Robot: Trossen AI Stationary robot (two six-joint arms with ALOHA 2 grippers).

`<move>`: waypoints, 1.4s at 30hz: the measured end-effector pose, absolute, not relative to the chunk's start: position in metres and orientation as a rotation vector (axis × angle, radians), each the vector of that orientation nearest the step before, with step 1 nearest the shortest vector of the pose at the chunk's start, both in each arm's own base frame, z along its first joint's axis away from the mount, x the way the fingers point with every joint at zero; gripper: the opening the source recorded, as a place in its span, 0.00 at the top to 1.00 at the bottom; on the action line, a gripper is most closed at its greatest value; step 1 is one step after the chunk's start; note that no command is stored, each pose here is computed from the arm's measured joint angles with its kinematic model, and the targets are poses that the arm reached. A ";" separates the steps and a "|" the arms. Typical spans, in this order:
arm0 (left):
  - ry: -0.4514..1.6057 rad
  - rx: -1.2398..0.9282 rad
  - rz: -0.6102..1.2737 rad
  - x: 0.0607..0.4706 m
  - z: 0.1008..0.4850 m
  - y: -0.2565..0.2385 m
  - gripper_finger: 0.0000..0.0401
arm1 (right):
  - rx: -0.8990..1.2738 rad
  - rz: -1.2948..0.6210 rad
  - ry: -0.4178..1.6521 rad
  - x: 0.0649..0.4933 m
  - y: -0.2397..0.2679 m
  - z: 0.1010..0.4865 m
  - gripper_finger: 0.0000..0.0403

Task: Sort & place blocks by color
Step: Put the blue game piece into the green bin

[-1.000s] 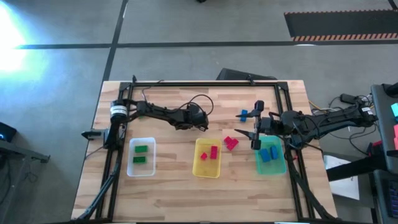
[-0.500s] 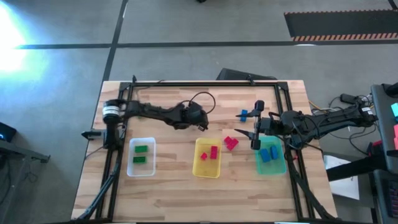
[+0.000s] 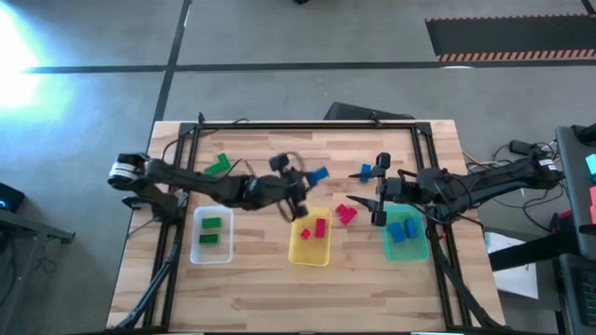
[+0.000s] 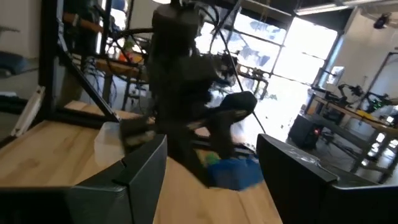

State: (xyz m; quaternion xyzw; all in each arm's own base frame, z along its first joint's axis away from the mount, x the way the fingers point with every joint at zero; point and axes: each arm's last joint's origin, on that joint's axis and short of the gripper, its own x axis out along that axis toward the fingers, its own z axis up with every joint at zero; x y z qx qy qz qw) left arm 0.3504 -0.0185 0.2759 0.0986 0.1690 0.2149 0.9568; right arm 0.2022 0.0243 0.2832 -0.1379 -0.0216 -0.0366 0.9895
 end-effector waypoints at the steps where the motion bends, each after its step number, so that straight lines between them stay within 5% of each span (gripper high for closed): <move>1: 0.290 0.216 0.374 0.348 0.276 -0.024 0.68 | -0.267 -0.063 -0.055 0.204 0.025 0.282 0.41; 10: -0.116 0.220 0.139 0.323 0.263 -0.041 0.67 | -0.233 -0.031 -0.171 0.232 0.030 0.270 0.37; 28: -0.172 0.221 0.056 0.321 0.264 -0.043 0.67 | -0.223 0.023 -0.177 0.293 0.040 0.275 0.34; 32: -0.172 0.221 0.055 0.320 0.264 -0.043 0.67 | -0.219 0.025 -0.183 0.293 0.041 0.276 0.43; 37: -0.170 0.229 0.056 0.321 0.264 -0.043 0.67 | -0.219 0.030 -0.180 0.293 0.041 0.275 0.68; 42: -0.162 0.233 0.055 0.321 0.263 -0.043 0.67 | -0.236 0.032 -0.177 0.293 0.041 0.275 0.69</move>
